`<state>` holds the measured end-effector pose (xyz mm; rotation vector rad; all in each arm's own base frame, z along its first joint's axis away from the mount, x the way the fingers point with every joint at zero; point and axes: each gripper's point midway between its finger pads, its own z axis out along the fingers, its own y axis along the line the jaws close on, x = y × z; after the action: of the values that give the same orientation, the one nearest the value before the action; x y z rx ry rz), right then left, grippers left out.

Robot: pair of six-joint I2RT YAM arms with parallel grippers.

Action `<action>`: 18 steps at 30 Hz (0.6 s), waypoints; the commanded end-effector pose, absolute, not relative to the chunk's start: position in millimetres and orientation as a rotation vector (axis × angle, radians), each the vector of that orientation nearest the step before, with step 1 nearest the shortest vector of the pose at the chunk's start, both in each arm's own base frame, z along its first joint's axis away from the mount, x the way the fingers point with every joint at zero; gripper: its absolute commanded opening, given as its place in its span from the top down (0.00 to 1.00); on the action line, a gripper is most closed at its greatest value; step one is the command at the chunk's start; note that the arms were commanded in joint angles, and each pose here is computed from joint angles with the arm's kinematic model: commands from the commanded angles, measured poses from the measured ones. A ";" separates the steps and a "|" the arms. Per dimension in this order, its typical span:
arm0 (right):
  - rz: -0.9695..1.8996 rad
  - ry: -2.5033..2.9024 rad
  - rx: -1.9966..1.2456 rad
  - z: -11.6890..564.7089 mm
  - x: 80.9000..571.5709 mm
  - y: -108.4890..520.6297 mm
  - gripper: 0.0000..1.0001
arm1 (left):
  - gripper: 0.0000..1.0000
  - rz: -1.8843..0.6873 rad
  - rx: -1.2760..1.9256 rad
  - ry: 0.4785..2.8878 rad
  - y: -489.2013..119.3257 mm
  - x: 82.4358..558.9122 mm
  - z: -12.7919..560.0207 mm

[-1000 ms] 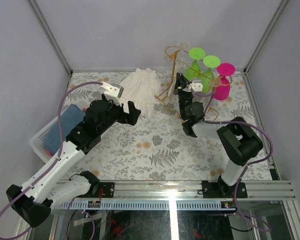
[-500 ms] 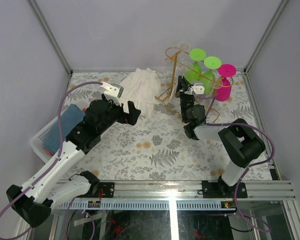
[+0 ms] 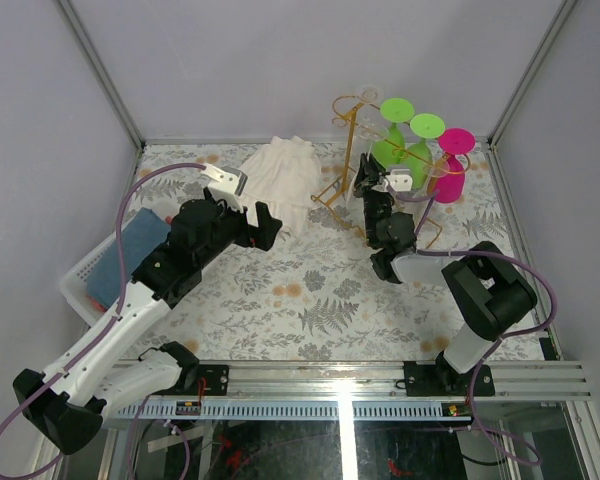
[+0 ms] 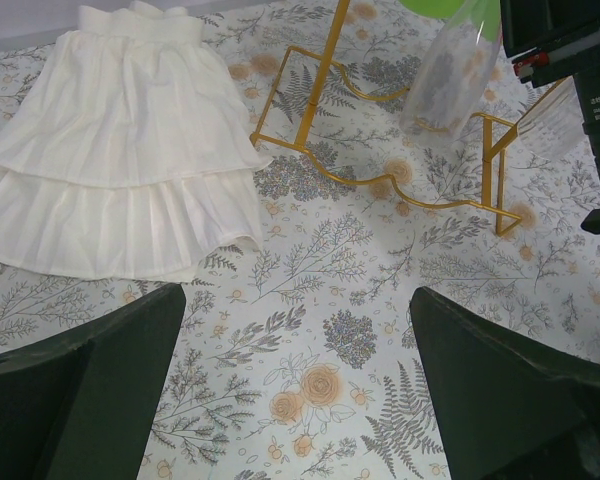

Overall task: Place the wine glass upside down on the wine glass rack
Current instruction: Turn the wine glass upside down at the wine rack.

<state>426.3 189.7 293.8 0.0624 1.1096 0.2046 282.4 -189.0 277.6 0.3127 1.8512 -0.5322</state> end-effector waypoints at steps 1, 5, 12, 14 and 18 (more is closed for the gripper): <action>0.223 0.981 0.167 328.1 414.5 170.2 0.74 | 0.05 -0.558 0.297 1.796 -192.2 287.5 291.3; 0.213 0.990 0.181 324.7 415.3 167.8 0.70 | 0.05 -0.557 0.296 1.797 -191.9 287.5 290.6; 0.213 1.003 0.171 318.2 414.2 168.1 0.66 | 0.05 -0.556 0.295 1.794 -191.1 286.8 291.7; 0.221 1.001 0.150 318.3 411.8 170.8 0.63 | 0.05 -0.555 0.293 1.794 -190.9 286.9 291.7; 0.245 0.997 0.117 318.4 405.1 173.7 0.56 | 0.05 -0.554 0.287 1.790 -190.0 286.7 292.9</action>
<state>423.4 182.6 278.8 0.0757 1.1403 0.1804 282.5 -189.2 277.1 0.3129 1.8528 -0.5323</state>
